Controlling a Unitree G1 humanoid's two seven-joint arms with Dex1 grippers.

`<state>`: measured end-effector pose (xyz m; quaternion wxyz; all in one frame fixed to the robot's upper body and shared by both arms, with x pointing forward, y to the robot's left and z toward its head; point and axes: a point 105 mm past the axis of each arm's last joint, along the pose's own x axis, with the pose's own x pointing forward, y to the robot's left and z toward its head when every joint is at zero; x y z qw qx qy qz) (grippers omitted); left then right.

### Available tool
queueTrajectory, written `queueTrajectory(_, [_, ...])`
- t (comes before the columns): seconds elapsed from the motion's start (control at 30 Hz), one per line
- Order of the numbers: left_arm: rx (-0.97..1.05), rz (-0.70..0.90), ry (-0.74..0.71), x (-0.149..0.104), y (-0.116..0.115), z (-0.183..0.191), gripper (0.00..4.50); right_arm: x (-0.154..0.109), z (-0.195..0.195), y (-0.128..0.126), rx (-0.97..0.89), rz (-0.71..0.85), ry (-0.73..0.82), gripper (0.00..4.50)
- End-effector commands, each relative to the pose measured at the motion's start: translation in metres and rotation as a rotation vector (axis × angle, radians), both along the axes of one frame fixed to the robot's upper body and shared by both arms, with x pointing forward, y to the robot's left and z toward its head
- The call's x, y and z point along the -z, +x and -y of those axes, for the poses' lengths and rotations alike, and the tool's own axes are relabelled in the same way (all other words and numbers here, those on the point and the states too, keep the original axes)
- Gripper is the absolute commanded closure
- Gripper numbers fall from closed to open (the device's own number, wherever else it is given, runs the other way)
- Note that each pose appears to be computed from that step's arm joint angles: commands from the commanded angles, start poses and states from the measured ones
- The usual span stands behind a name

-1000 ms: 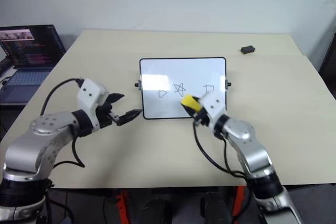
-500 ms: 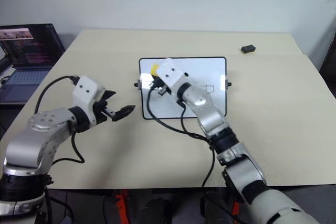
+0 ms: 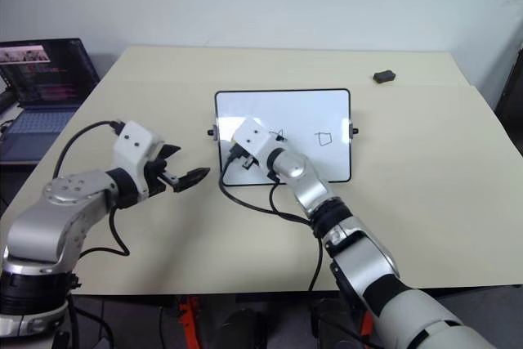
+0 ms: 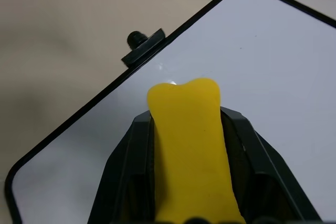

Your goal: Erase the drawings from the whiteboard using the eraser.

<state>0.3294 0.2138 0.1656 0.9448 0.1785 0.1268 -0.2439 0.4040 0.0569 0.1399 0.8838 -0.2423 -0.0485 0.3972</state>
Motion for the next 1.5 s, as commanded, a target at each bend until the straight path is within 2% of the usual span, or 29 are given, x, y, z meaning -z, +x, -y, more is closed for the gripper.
queueTrajectory(0.03, [0.018,0.058,0.023,-0.016,-0.001,0.002,0.00,0.040,0.012,-0.008,-0.020,-0.121,-0.116,3.17])
queueTrajectory(0.1, [0.020,0.056,0.020,-0.016,-0.001,0.003,0.00,0.036,0.011,-0.009,-0.026,-0.098,-0.117,3.17])
queueTrajectory(0.27, [0.056,0.028,0.006,-0.014,-0.002,0.005,0.00,-0.015,0.007,0.003,0.031,0.054,0.024,3.17])
queueTrajectory(0.37, [0.053,0.028,0.016,-0.014,-0.002,0.002,0.00,-0.028,0.010,0.008,0.066,0.087,0.062,3.17])
queueTrajectory(0.57, [0.047,0.025,0.016,-0.013,-0.002,-0.001,0.00,-0.010,0.018,0.012,0.100,0.055,-0.006,3.17])
queueTrajectory(0.7, [0.049,0.022,0.014,-0.011,-0.003,0.000,0.00,0.018,0.017,0.001,0.027,-0.031,-0.111,3.17])
queueTrajectory(0.8, [0.049,0.019,0.013,-0.010,-0.003,0.000,0.00,0.030,0.021,-0.005,0.003,-0.082,-0.134,3.17])
queueTrajectory(0.9, [0.050,0.017,0.012,-0.009,-0.003,0.000,0.00,0.029,0.023,-0.006,0.005,-0.085,-0.128,3.17])
queueTrajectory(1.1, [0.056,0.013,0.010,-0.007,-0.004,0.002,0.00,-0.003,0.032,0.010,0.098,0.008,-0.052,3.17])
queueTrajectory(1.2, [0.059,0.011,0.010,-0.006,-0.004,0.002,0.00,-0.009,0.037,0.015,0.128,0.028,-0.042,3.17])
queueTrajectory(1.33, [0.064,0.010,0.009,-0.006,-0.005,0.004,0.00,-0.003,0.041,0.015,0.137,0.017,-0.060,3.17])
queueTrajectory(1.5, [0.070,0.010,0.006,-0.006,-0.005,0.006,0.00,0.019,0.045,0.009,0.112,-0.053,-0.115,3.17])
